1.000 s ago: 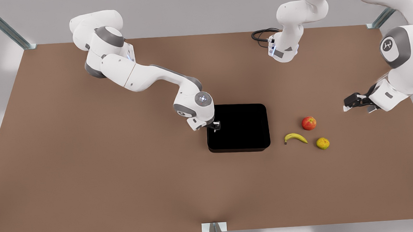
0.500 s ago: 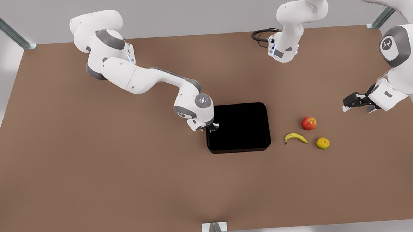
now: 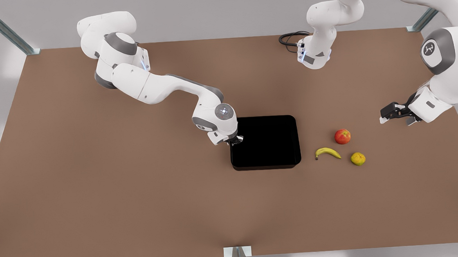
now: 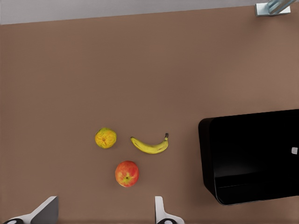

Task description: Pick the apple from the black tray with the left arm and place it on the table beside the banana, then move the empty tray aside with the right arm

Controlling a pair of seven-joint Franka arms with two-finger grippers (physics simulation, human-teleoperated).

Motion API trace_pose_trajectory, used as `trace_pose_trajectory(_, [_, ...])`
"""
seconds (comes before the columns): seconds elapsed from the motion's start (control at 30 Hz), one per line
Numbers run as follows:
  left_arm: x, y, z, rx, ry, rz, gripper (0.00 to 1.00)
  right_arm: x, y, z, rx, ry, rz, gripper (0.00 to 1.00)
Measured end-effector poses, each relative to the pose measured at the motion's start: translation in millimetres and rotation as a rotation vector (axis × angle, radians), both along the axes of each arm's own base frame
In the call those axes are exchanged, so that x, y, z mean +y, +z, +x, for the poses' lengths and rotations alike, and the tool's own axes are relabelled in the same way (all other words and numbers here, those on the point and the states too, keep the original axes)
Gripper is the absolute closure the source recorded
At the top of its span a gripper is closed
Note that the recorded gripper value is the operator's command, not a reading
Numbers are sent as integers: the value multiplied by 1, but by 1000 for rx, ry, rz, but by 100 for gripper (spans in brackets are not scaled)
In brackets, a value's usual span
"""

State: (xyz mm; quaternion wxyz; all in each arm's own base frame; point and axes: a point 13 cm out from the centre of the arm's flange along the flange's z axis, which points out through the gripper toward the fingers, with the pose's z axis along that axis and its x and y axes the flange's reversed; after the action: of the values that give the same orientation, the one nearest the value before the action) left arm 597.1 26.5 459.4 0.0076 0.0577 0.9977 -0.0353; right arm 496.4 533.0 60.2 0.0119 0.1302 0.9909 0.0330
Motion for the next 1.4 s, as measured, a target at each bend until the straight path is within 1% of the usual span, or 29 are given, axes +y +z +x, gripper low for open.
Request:
trace_pose_trajectory(0.3, [0, -1, 0, 1, 0, -1, 0, 8, 12, -3, 8, 3, 29, 81])
trace_pose_trajectory(0.4, [0, -1, 0, 1, -1, -1, 0, 16, 21, -7, 10, 11, 46, 81])
trace_pose_trajectory(0.63, [0, -1, 0, 0, -1, -1, 0, 28, 55, -8, 24, 8, 110, 83])
trace_pose_trajectory(0.67, [0, 0, 0, 0, -1, -1, 0, 30, 65, -8, 28, 7, 124, 86])
trace_pose_trajectory(0.8, [0, 0, 0, -1, -2, 0, 0, 28, 116, -3, 49, -3, 173, 88])
trace_pose_trajectory(0.97, [0, -1, 0, 0, -2, 1, 0, 2, 166, 9, 80, -7, 174, 90])
trace_pose_trajectory(1.03, [0, -1, 0, 1, -4, 3, 0, -11, 185, 14, 71, 1, 145, 91])
trace_pose_trajectory(1.1, [-1, 2, -1, -1, -8, 5, 0, -26, 206, 27, 59, -1, 110, 91])
trace_pose_trajectory(1.17, [-2, 13, -1, -18, -10, 5, 0, -41, 227, 36, 63, 3, 81, 93])
trace_pose_trajectory(1.2, [-4, 22, -1, -25, -13, 5, 0, -52, 235, 44, 68, 1, 65, 96])
trace_pose_trajectory(1.23, [-8, 26, -3, -22, -21, 2, 0, -64, 243, 53, 75, -4, 47, 96])
trace_pose_trajectory(1.33, [-36, 19, -1, 8, -79, -10, 0, -110, 262, 73, 75, 1, -32, 96])
trace_pose_trajectory(1.4, [-41, -9, 7, 54, -97, -21, 0, -141, 266, 87, 90, 5, -76, 96])
